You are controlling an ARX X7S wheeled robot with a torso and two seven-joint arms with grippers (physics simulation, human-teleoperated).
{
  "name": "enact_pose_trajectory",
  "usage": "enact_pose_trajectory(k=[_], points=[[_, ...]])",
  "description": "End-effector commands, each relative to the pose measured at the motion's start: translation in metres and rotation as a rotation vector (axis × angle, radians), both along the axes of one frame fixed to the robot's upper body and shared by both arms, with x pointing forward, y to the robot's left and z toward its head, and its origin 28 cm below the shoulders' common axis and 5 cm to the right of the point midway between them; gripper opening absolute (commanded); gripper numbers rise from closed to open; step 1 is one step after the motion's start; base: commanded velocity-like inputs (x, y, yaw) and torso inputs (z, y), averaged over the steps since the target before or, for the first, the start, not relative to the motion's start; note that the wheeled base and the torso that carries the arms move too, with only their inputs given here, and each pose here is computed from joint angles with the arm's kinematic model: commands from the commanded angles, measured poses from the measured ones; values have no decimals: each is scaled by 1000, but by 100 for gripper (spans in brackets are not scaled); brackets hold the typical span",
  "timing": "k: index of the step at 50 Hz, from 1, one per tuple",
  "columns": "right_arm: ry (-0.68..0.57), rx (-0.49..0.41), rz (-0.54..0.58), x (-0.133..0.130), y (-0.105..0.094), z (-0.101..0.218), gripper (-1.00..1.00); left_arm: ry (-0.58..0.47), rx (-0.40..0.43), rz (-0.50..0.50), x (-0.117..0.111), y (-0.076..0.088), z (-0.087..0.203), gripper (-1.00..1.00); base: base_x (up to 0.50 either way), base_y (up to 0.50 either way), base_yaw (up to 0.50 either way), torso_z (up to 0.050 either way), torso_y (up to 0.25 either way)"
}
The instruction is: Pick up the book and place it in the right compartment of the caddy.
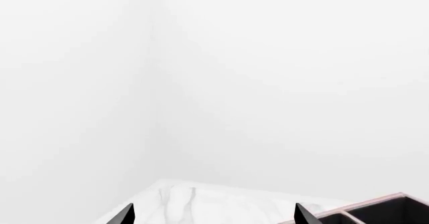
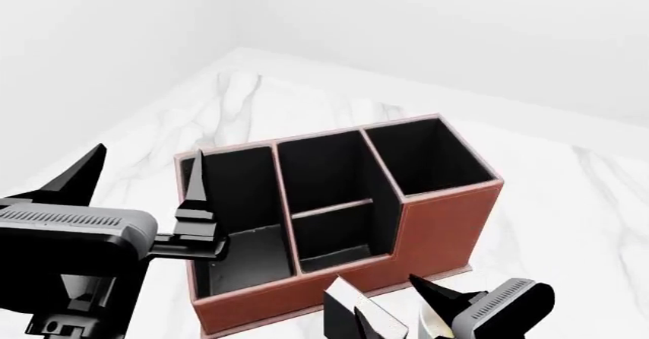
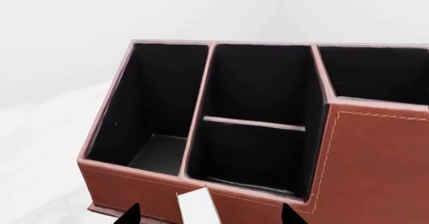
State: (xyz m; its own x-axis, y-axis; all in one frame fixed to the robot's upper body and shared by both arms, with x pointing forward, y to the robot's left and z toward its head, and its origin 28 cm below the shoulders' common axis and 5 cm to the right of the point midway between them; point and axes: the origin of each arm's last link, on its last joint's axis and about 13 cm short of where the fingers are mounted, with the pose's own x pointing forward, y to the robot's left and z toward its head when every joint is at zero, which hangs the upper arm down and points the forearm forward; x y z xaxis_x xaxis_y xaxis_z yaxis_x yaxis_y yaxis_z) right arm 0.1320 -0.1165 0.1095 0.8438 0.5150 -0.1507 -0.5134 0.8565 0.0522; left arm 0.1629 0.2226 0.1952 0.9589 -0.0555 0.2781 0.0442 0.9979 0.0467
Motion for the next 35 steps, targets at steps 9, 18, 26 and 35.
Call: enact_pose_trajectory(k=[9,18,26,35], points=[[22,-16,-6,4,0,-12,100,-1,1,-1,0,0,0,100,0,0,0,0,0],[32,-18,-21,7,-1,-17,100,-1,1,-2,-1,0,0,100,0,0,0,0,0],[43,-20,-31,9,-2,-19,100,1,1,-2,0,0,0,100,0,0,0,0,0],[62,-27,-40,10,-3,-27,100,1,2,-3,0,0,0,100,0,0,0,0,0]])
